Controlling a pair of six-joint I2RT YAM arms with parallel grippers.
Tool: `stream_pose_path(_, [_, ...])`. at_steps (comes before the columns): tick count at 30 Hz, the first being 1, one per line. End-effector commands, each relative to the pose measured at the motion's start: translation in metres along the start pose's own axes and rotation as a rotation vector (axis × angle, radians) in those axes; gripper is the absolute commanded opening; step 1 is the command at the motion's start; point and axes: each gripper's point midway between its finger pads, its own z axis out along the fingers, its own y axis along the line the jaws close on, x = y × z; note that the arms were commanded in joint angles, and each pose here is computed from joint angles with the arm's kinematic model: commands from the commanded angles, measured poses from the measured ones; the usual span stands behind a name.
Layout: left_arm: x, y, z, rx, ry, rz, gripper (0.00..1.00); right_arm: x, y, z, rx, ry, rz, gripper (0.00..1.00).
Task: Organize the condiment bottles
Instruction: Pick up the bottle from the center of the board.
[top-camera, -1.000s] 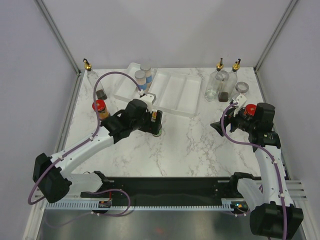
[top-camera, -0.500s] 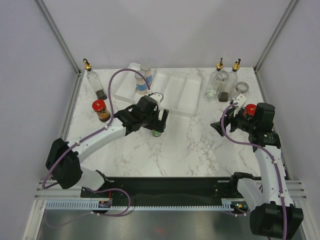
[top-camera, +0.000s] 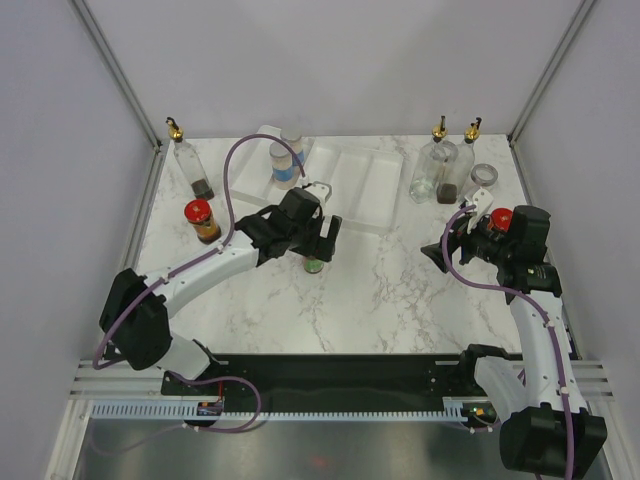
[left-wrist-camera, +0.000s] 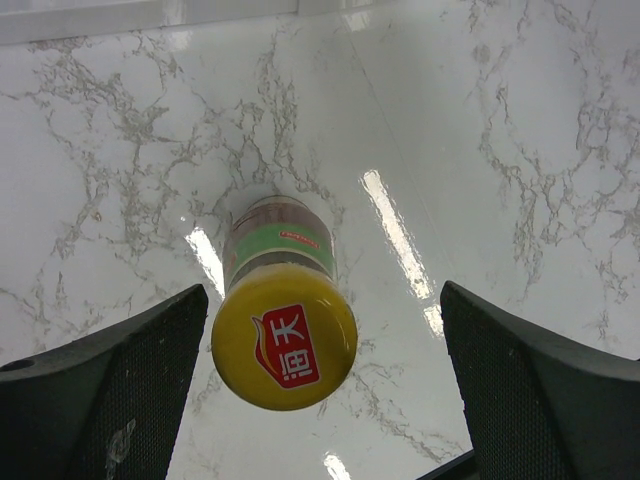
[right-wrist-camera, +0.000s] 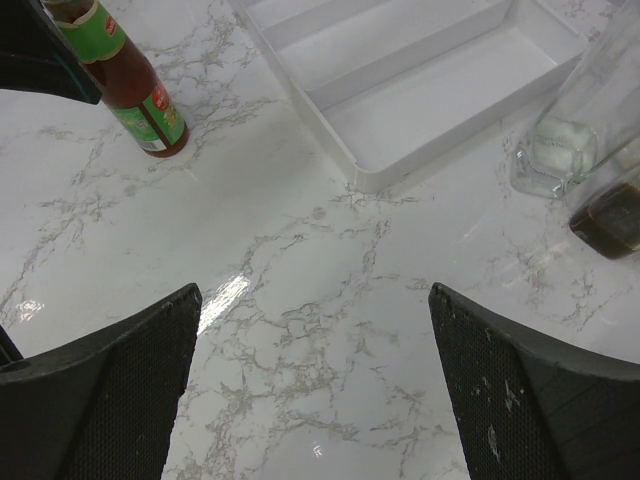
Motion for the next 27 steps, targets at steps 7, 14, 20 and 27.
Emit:
stream_pose_path(7, [-0.020,-0.007,-0.006,0.019,-0.049,-0.032,1.00,-0.012,0.005,-0.003,-0.024,-0.036,-0.032,0.98])
stream_pose_path(14, [-0.025,-0.008,-0.015,0.028,-0.074,-0.034,1.00,-0.012,0.004,-0.003,-0.024,-0.034,-0.032,0.98])
stream_pose_path(20, [-0.030,-0.008,-0.029,0.039,-0.110,-0.039,1.00,-0.007,0.003,-0.001,-0.032,-0.025,-0.035,0.98])
stream_pose_path(27, [-0.043,-0.009,-0.050,0.059,-0.173,-0.046,1.00,-0.010,0.007,-0.005,-0.045,-0.045,-0.062,0.98])
